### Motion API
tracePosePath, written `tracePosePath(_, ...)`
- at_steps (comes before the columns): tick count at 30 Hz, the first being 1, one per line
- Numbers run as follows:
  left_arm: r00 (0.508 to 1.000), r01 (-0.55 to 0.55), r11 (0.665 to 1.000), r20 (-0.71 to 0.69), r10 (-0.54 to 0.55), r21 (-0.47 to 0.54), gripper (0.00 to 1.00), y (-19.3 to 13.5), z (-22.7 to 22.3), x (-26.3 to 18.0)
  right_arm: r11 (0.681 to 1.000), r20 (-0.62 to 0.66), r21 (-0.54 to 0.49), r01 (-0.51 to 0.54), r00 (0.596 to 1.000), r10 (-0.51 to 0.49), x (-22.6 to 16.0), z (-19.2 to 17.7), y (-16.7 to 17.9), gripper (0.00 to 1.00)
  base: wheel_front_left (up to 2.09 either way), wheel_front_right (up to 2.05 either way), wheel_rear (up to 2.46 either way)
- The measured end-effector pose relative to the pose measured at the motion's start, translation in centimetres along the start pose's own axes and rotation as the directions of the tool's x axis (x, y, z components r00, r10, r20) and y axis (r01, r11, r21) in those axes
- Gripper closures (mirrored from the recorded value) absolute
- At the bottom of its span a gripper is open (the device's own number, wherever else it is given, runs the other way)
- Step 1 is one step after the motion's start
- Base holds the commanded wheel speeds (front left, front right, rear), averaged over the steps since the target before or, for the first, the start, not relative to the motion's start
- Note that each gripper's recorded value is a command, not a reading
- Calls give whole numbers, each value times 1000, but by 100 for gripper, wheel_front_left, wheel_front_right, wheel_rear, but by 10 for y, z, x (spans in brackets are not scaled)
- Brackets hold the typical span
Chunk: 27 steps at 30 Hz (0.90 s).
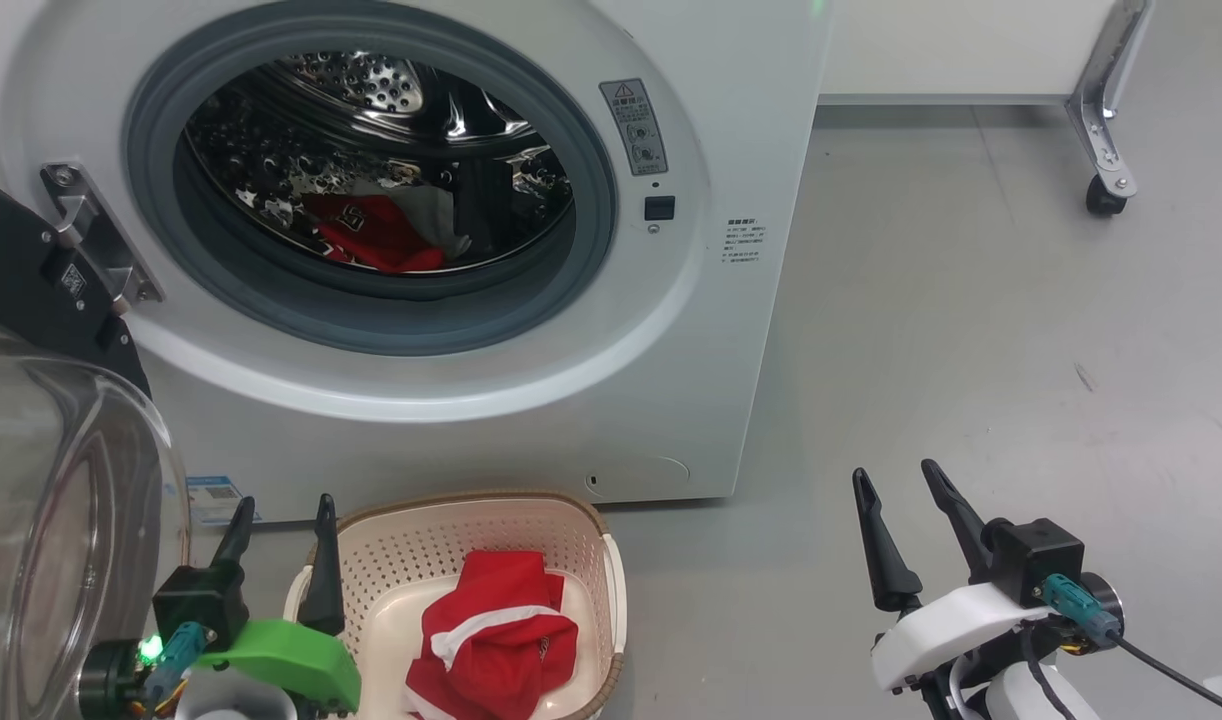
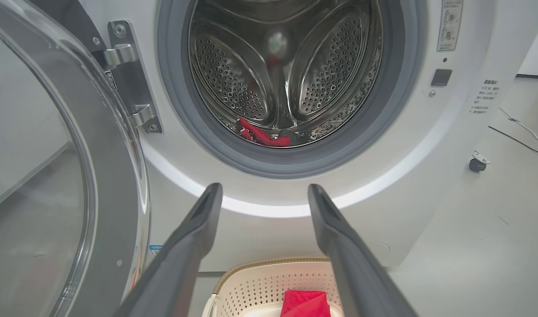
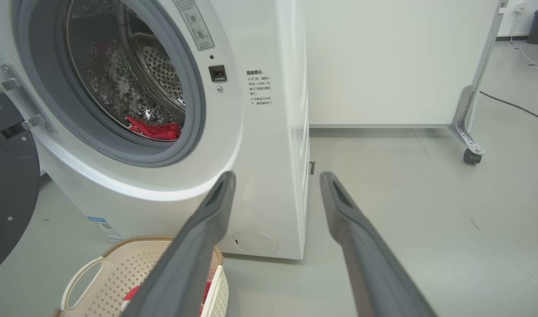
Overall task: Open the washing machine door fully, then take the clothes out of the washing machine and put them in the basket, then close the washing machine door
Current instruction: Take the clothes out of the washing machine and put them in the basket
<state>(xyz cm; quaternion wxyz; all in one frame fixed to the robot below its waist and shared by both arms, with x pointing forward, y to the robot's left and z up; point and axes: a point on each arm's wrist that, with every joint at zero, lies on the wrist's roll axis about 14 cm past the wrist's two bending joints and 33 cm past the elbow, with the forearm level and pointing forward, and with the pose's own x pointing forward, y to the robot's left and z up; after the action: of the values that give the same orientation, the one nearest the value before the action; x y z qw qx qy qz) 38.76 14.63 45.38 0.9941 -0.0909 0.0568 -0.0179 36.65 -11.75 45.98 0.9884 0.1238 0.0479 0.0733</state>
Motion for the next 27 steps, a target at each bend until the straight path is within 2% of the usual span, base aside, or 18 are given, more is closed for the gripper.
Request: tracePosePath(27, 1000, -3, 1000, 17, 3, -3, 0, -4, 8, -27, 1000, 23, -9, -4, 1000, 4, -6, 6, 1, 0, 0, 0, 0)
